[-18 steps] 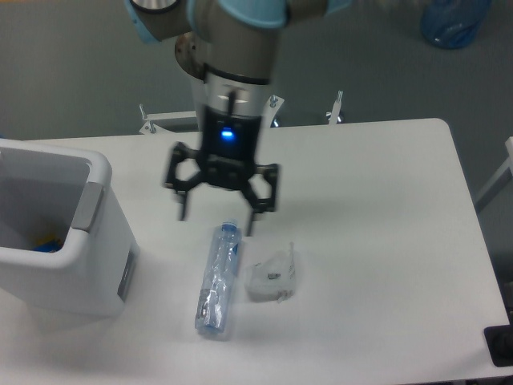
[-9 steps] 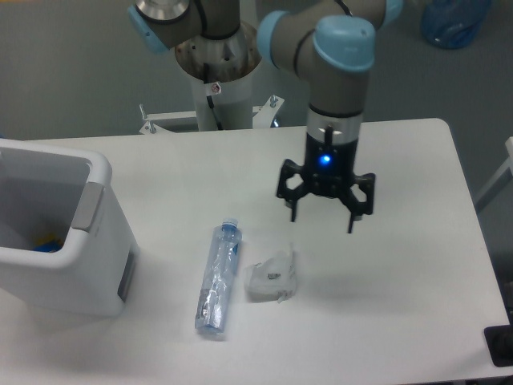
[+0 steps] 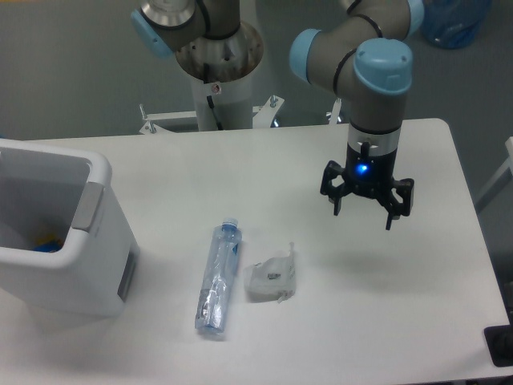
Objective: Open the trash can
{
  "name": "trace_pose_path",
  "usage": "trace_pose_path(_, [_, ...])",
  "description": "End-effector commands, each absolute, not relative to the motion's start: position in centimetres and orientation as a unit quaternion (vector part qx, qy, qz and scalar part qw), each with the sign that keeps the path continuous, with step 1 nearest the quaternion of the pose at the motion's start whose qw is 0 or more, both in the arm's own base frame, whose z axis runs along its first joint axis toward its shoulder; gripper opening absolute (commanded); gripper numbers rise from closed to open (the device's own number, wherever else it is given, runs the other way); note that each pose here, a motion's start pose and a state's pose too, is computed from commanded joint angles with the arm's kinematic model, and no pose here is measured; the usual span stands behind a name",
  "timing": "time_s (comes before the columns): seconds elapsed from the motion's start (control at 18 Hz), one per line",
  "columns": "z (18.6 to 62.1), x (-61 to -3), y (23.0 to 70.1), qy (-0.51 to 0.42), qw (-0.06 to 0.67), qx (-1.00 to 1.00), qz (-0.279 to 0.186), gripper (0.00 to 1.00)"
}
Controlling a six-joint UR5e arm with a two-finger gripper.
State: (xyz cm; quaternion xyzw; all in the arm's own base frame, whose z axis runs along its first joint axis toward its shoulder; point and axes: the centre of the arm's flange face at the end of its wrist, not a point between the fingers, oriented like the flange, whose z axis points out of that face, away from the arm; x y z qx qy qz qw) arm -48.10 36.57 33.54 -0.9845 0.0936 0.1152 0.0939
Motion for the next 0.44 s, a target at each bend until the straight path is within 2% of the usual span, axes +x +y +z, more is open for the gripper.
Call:
trace_pose_path(0.11, [32.72, -47.82, 36.14, 0.094, 0.070, -0.986, 0.115, 1.00])
trace_pose_path(0.44, [32.41, -47.69, 36.16, 0.095, 0.068, -0.987, 0.113, 1.00])
